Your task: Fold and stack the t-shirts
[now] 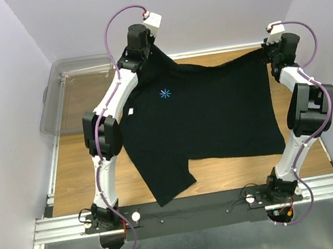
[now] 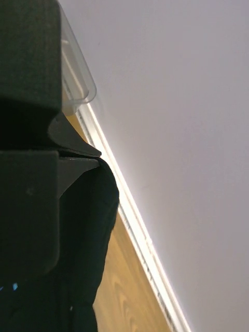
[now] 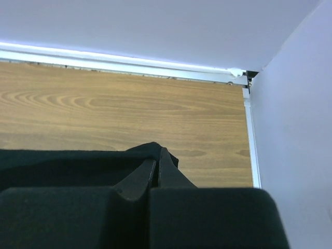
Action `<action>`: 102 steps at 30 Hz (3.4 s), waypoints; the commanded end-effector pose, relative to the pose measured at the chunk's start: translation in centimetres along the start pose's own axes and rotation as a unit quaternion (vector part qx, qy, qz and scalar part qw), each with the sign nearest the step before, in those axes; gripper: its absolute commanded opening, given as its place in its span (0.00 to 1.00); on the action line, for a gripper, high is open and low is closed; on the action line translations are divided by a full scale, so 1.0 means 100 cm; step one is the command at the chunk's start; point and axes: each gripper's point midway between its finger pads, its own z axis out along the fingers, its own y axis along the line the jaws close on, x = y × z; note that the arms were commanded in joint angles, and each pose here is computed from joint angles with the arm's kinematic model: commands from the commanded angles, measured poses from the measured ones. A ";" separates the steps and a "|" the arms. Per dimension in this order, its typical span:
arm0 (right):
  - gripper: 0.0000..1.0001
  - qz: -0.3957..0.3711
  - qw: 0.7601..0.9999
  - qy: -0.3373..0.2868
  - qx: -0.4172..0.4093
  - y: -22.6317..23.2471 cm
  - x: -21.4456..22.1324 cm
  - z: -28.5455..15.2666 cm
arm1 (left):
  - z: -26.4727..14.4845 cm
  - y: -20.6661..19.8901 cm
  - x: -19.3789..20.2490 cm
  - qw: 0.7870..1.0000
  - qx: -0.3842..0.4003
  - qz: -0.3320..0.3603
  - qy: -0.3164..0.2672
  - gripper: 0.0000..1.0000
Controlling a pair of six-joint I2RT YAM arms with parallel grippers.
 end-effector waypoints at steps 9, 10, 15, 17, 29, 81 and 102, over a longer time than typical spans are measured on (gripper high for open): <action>0.00 0.039 0.998 -0.028 0.048 -0.024 -0.009 0.001 | 0.019 0.061 -0.011 0.983 -0.177 0.002 -0.059 0.00; 0.01 0.036 0.998 -0.032 0.036 -0.019 -0.011 -0.003 | 0.015 0.063 -0.016 0.982 -0.180 -0.003 -0.065 0.00; 0.01 0.013 0.997 -0.071 -0.015 0.016 -0.040 -0.080 | -0.048 0.092 -0.071 0.970 -0.196 -0.049 -0.133 0.00; 0.01 0.004 0.996 -0.082 -0.032 0.029 -0.047 -0.110 | -0.098 0.106 -0.099 0.962 -0.195 -0.070 -0.176 0.00; 0.01 -0.068 0.955 -0.289 0.022 0.038 -0.289 -0.362 | -0.432 0.169 -0.232 0.856 -0.140 -0.187 -0.461 0.00; 0.01 0.038 0.997 0.031 0.057 -0.020 0.085 0.029 | 0.094 0.004 0.091 0.991 -0.034 -0.127 -0.012 0.00; 0.00 0.045 0.998 0.028 0.041 -0.017 0.075 0.034 | 0.068 0.007 0.059 0.989 -0.013 -0.137 -0.062 0.00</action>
